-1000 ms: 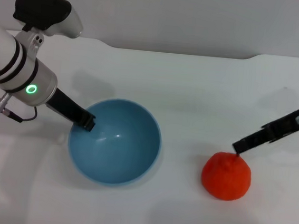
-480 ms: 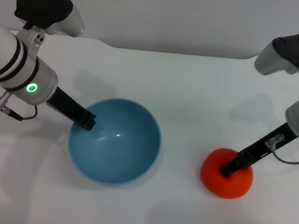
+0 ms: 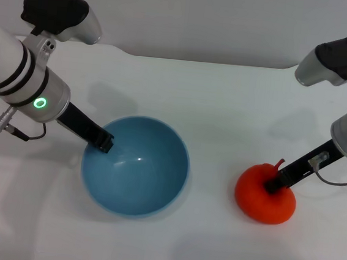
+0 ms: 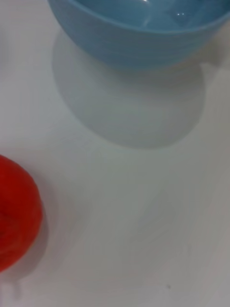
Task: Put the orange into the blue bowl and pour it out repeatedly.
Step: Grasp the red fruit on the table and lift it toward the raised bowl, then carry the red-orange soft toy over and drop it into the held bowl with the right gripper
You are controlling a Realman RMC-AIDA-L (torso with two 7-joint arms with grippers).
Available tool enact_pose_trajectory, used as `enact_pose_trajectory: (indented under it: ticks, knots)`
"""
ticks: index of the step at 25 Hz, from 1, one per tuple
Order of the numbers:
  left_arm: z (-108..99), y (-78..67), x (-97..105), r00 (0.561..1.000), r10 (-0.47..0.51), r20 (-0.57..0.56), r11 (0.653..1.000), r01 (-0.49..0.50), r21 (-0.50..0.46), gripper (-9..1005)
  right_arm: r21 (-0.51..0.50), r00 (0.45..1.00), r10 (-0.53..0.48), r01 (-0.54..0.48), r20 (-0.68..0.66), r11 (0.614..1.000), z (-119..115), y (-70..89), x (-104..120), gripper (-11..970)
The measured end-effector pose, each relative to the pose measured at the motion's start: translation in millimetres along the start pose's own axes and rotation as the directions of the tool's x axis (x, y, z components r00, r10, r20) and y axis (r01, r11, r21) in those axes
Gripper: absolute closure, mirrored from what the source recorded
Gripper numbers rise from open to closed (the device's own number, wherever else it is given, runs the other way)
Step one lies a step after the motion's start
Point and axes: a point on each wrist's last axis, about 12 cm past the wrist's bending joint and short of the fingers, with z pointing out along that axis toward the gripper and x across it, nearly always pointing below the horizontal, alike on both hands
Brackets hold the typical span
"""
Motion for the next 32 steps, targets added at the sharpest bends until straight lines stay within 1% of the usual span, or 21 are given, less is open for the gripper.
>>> enact_pose_trajectory:
  ticks: [3,6,8,11,13,16,19,21,25,28,29,32]
  knots:
    - [0,-1.6,-2,1.000,0.004,0.002,1.000,-0.004,0.001,998,0.017,1.000,-0.012,0.012,0.024,1.000,-7,-2.5,2,729]
    - [-1,-4.5,-5,1.000,0.011,-0.005,1.000,-0.011,0.004,998,0.019,0.997,-0.025,0.024,0.075,1.000,-24,-1.6,1,816]
    - [-1,-9.5,-10,0.999,0.029,-0.019,1.000,-0.029,0.011,998,-0.003,0.993,-0.047,0.048,0.112,0.999,-36,1.4,-1,832]
    - [0,-16.8,-15,0.998,0.050,-0.037,0.999,-0.050,0.015,998,-0.052,0.973,-0.131,0.143,0.191,0.988,-58,13.6,-8,855]
    - [2,-22.6,-19,0.997,0.066,-0.040,0.998,-0.066,0.012,998,-0.066,0.945,-0.216,0.239,0.247,0.969,-71,25.7,-13,869]
    - [5,-30.4,-24,0.995,0.086,-0.045,0.996,-0.086,0.006,998,-0.070,0.875,-0.359,0.401,0.324,0.913,-83,48.0,-21,891]
    - [8,-36.5,-26,0.994,0.096,-0.052,0.995,-0.096,0.001,998,-0.095,0.804,-0.445,0.518,0.395,0.850,-85,66.7,-27,907]
    - [9,-41.1,-28,0.993,0.103,-0.050,0.995,-0.103,0.009,998,-0.112,0.776,-0.476,0.562,0.413,0.819,-82,74.3,-30,916]
    - [9,-51.7,-32,0.992,0.122,-0.028,0.991,-0.121,0.059,998,-0.147,0.766,-0.528,0.608,0.366,0.780,-67,83.6,-31,935]
    - [9,-55.4,-34,0.991,0.135,-0.016,0.988,-0.134,0.077,998,-0.164,0.758,-0.584,0.641,0.292,0.750,-52,90.8,-29,901]
    - [8,-56.3,-35,0.990,0.138,-0.013,0.987,-0.137,0.079,998,-0.159,0.754,-0.602,0.649,0.262,0.744,-47,92.5,-28,890]
    - [7,-57.2,-37,0.989,0.145,-0.007,0.987,-0.144,0.077,998,-0.139,0.753,-0.618,0.653,0.226,0.745,-40,94.8,-28,855]
